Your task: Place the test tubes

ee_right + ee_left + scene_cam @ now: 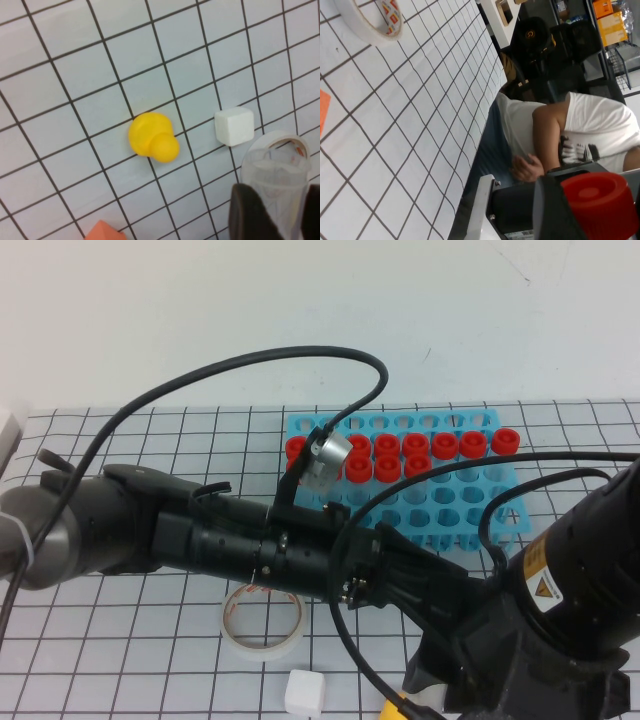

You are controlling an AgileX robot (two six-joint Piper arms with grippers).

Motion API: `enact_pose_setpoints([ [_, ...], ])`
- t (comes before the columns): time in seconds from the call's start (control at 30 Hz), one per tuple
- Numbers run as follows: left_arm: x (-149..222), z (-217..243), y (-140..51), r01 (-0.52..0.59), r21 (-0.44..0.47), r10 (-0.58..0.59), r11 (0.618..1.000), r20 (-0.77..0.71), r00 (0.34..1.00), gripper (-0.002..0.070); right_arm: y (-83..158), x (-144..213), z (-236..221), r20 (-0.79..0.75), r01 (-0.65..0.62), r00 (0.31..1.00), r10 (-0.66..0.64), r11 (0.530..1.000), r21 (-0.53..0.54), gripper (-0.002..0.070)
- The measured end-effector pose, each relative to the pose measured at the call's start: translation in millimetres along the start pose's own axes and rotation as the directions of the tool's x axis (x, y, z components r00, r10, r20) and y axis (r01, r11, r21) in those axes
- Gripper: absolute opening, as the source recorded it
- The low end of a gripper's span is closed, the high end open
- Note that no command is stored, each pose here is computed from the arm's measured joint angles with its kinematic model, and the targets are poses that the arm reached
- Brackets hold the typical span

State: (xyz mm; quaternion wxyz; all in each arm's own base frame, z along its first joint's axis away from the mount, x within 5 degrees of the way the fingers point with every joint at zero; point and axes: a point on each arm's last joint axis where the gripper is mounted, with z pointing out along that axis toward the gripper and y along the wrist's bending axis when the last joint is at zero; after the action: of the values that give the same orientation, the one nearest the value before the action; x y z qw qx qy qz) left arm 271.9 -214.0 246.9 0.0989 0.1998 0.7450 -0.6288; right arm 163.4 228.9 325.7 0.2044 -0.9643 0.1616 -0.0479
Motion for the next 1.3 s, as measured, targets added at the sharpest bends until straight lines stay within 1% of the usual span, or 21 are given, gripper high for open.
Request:
enact_pose_setpoints([
  [0.13,-0.3,0.0,-0.2,0.001,0.002,-0.001,1.000,0.003,1.000,0.0288,0.0,0.0,0.0,0.000,-0.009,1.000,0.009,1.000,0.000,0.0211],
  [0.27,-0.8,0.0,-0.5,-0.003,0.005,0.003,1.000,0.009,1.000,0.0288,-1.3,0.5,0.0,-0.004,-0.086,0.996,0.086,0.996,0.015,0.0211],
  [0.37,-1.0,0.0,-0.6,-0.003,0.007,0.003,1.000,0.011,1.000,0.0288,-1.5,0.5,-0.2,-0.004,-0.114,0.994,0.114,0.993,0.016,0.0223],
  [0.4,-1.0,0.0,-0.6,-0.005,0.007,0.005,1.000,0.011,1.000,0.0288,-1.5,0.5,-0.2,-0.004,-0.121,0.993,0.121,0.993,0.016,0.0252],
  [0.47,-1.5,0.0,-0.9,-0.010,0.010,0.009,1.000,0.017,1.000,0.0288,-1.1,0.4,-0.2,-0.002,-0.141,0.990,0.141,0.990,0.011,0.0340],
  [0.53,-1.9,0.0,-0.9,-0.012,0.010,0.012,1.000,0.021,1.000,0.0288,-0.6,0.2,-0.2,-0.001,-0.161,0.987,0.161,0.987,0.006,0.0405],
  [0.63,-2.4,0.0,-1.1,-0.016,0.012,0.015,1.000,0.026,1.000,0.0288,3.2,0.8,-0.9,-0.016,-0.173,0.985,0.173,0.984,-0.030,0.0447],
  [0.77,-5.5,-3.2,-0.5,-0.020,0.014,0.019,1.000,0.053,0.998,0.0287,11.9,1.1,-11.8,-0.059,-0.240,0.970,0.236,0.969,-0.063,0.0443],
  [0.87,-9.8,-9.5,1.3,-0.029,0.014,0.028,0.999,0.088,0.996,0.0287,20.9,-1.4,-32.2,-0.092,-0.322,0.944,0.316,0.945,-0.054,0.0382],
  [0.9,-11.1,-11.9,2.2,-0.033,0.011,0.032,0.999,0.096,0.995,0.0287,23.0,-2.7,-38.8,-0.093,-0.363,0.929,0.358,0.931,-0.040,0.0342],
  [0.97,-12.8,-15.3,3.6,-0.048,0.003,0.047,0.999,0.109,0.993,0.0286,28.8,-6.5,-56.6,-0.090,-0.454,0.887,0.453,0.891,0.007,0.0234],
  [1.03,-14.0,-17.8,4.5,-0.065,-0.002,0.064,0.998,0.118,0.991,0.0286,33.6,-9.5,-70.2,-0.079,-0.544,0.834,0.547,0.837,0.051,0.0111],
  [1.07,-14.2,-18.2,4.7,-0.075,-0.003,0.075,0.997,0.119,0.990,0.0286,35.8,-11.1,-75.4,-0.071,-0.583,0.806,0.587,0.809,0.069,0.0079],
  [1.1,-14.3,-18.5,4.8,-0.087,-0.005,0.087,0.996,0.120,0.989,0.0286,38.7,-12.6,-81.4,-0.059,-0.638,0.763,0.643,0.765,0.090,0.0052],
  [1.17,-15.9,-18.8,3.7,-0.118,-0.014,0.119,0.993,0.124,0.985,0.0286,44.1,-15.4,-91.4,-0.031,-0.740,0.664,0.747,0.662,0.121,0.0024],
  [1.2,-18.0,-19.5,1.2,-0.148,-0.022,0.149,0.989,0.131,0.980,0.0286,46.1,-16.4,-94.8,-0.018,-0.775,0.622,0.783,0.618,0.131,0.0018],
  [1.23,-19.9,-20.5,-2.0,-0.181,-0.035,0.185,0.983,0.137,0.973,0.0286,48.3,-17.5,-98.9,0.000,-0.814,0.568,0.823,0.563,0.143,0.0013],
  [1.27,-22.7,-21.9,-6.6,-0.223,-0.051,0.228,0.973,0.147,0.962,0.0286,50.1,-18.4,-102.2,0.015,-0.842,0.526,0.851,0.518,0.151,0.0010],
  [1.3,-25.8,-23.7,-12.0,-0.265,-0.073,0.273,0.962,0.159,0.949,0.0286,52.9,-19.8,-107.1,0.036,-0.872,0.474,0.880,0.463,0.162,0.0008],
])
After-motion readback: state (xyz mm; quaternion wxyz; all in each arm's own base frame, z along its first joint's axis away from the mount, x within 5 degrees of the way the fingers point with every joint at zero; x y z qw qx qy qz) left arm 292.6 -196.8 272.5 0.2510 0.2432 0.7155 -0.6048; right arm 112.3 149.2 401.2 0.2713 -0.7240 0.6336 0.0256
